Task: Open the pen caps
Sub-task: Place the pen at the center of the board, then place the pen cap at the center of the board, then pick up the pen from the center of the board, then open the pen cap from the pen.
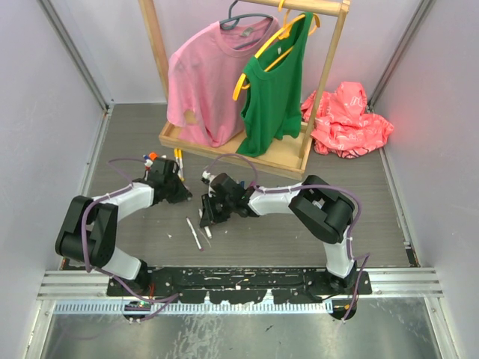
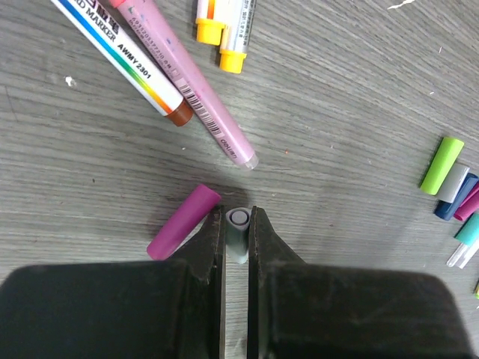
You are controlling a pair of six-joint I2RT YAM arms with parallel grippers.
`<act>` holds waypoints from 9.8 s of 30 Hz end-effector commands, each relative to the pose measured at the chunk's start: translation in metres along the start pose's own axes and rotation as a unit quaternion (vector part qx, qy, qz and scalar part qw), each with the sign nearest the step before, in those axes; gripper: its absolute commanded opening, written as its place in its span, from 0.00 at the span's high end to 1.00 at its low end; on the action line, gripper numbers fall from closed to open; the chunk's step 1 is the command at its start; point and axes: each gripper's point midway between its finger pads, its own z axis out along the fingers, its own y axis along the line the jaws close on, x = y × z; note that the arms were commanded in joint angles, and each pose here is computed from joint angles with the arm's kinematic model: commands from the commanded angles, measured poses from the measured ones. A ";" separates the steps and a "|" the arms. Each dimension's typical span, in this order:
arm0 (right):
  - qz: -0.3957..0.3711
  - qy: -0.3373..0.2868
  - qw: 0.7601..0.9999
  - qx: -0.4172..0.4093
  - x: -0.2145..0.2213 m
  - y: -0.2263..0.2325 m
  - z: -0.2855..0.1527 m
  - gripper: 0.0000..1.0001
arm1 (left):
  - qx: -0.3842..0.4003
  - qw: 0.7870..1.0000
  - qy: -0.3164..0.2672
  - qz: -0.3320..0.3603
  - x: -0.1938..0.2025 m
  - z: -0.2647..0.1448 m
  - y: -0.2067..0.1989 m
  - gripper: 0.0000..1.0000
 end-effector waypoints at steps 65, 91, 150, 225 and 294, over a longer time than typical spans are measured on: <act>-0.291 -0.048 0.936 -0.192 -0.082 0.039 -0.142 0.66 | -0.051 0.993 -0.106 -0.013 -0.087 -0.022 0.006 0.46; -0.288 -0.037 0.936 -0.197 -0.078 0.037 -0.138 0.66 | -0.115 0.992 -0.053 -0.019 -0.094 0.005 0.011 0.56; -0.286 -0.034 0.937 -0.199 -0.077 0.036 -0.137 0.66 | -0.183 0.982 -0.010 -0.034 -0.071 0.027 0.042 0.70; -0.199 -0.198 0.907 -0.314 -0.082 0.058 -0.184 0.32 | 0.439 0.856 -0.255 0.100 0.015 -0.201 -0.190 1.00; -0.220 -0.155 0.924 -0.271 -0.091 0.052 -0.176 0.99 | 0.249 0.948 -0.169 0.102 -0.014 -0.184 -0.212 0.65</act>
